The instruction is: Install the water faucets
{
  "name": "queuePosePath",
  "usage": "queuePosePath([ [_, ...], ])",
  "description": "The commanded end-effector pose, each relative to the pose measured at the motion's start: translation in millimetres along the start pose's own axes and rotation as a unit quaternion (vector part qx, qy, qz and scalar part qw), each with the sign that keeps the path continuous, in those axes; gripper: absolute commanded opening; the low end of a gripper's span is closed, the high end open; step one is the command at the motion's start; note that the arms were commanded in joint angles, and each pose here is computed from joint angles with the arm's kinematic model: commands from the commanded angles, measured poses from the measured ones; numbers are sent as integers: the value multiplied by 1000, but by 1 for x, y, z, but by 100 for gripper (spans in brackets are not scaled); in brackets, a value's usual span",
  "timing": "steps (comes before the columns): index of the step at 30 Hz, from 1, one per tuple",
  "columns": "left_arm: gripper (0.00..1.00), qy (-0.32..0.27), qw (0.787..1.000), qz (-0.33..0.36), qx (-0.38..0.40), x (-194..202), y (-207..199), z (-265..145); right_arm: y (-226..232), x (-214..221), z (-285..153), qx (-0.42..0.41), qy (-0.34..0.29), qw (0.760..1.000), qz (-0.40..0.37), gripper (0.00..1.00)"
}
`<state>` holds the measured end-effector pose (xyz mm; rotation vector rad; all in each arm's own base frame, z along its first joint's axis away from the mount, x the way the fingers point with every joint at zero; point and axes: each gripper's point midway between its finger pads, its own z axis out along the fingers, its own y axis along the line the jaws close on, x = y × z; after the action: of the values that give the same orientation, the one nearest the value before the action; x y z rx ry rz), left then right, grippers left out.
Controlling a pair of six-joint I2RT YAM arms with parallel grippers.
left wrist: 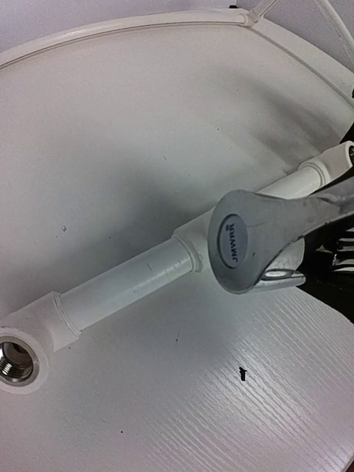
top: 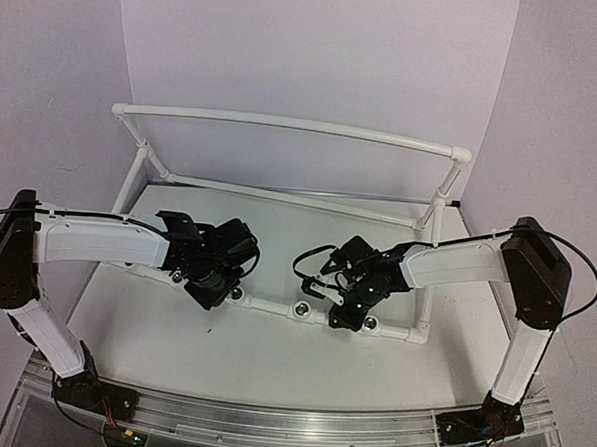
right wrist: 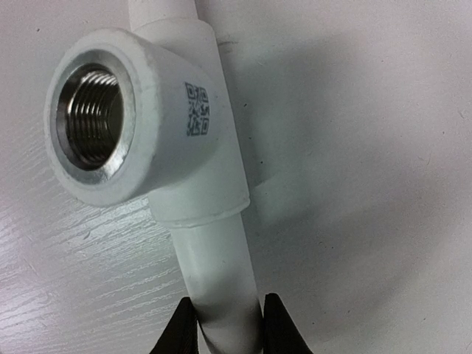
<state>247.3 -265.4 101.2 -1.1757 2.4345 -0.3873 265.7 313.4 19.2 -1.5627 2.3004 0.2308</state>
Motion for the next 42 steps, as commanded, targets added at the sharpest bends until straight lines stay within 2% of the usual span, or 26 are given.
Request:
queuePosePath([
  [1,0,14,998,-40,39,6,-21,-3,0,-5,1,-5,-3,999,53,0],
  [22,0,-12,999,-49,10,10,-19,22,1,-5,2,-9,-2,999,53,0],
  [33,0,-48,998,-35,31,-8,-31,8,1,-5,2,-11,-2,999,51,0],
  [42,0,-24,999,-30,29,6,-32,21,1,-4,4,-9,1,999,50,0],
])
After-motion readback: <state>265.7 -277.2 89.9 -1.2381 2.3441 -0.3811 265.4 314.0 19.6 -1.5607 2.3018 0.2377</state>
